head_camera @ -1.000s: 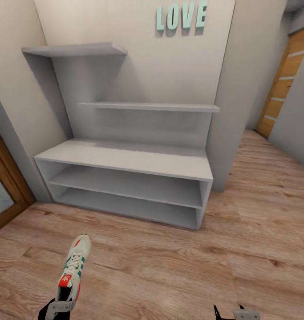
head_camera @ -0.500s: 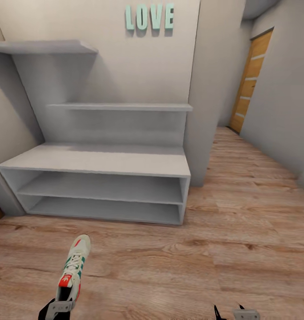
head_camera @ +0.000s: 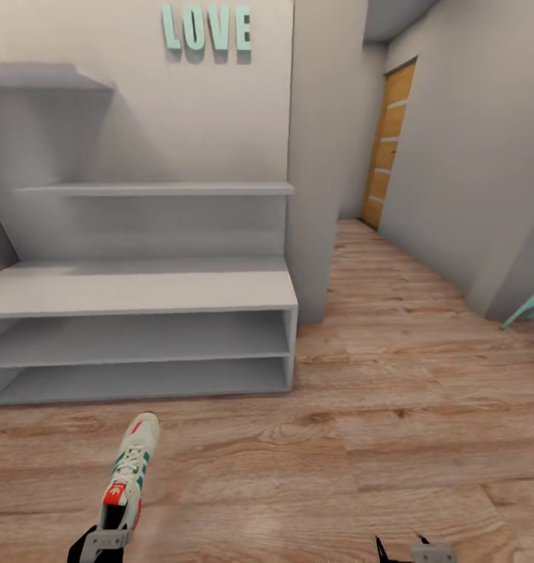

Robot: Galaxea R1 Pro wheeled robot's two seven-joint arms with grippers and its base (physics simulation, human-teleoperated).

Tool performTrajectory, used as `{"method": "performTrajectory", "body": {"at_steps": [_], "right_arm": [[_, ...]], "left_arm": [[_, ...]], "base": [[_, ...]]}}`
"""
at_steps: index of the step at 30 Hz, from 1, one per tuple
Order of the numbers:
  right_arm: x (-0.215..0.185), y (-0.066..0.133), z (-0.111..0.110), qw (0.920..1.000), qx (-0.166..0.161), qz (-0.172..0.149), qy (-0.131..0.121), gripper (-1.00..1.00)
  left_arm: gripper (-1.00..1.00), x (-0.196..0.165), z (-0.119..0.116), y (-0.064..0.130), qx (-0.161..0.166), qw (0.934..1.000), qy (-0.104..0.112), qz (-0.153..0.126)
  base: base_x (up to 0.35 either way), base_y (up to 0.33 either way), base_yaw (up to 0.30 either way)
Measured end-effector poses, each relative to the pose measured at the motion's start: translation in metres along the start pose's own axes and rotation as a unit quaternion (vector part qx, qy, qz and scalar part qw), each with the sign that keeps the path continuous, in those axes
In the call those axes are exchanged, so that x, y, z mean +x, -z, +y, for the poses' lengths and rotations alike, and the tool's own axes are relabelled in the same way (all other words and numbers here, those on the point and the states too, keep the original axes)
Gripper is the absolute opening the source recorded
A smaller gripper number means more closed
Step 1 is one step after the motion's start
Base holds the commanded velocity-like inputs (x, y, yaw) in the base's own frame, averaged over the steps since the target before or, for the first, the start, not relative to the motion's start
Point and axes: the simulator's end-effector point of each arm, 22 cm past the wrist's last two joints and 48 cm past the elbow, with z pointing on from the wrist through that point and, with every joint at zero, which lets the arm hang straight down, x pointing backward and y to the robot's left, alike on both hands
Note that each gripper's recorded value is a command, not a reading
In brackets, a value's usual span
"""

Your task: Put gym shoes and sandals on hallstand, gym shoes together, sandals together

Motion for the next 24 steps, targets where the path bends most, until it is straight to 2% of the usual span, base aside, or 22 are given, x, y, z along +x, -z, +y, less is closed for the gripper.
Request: {"method": "performTrajectory", "body": {"at_steps": [6, 16, 24], "right_arm": [[-0.0003, -0.0001, -0.0001, 1.0, 0.0, 0.0, 0.0, 1.0], [-0.0004, -0.0001, -0.0001, 1.0, 0.0, 0.0, 0.0, 1.0], [-0.0004, -0.0001, 0.0, 1.0, 0.0, 0.0, 0.0, 1.0]], "left_arm": [[-1.0, 0.0001, -0.0002, 0.0, 0.0, 1.0, 0.0, 0.0], [-1.0, 0.0002, -0.0008, 0.0, 0.001, 1.0, -0.001, 0.0], [-1.0, 0.0, -0.0002, 0.0, 0.0, 1.0, -0.001, 0.0]], "base": [[0.0, -0.063, -0.3], [0.0, -0.204, -0.3], [0.0, -0.038, -0.3]]}}
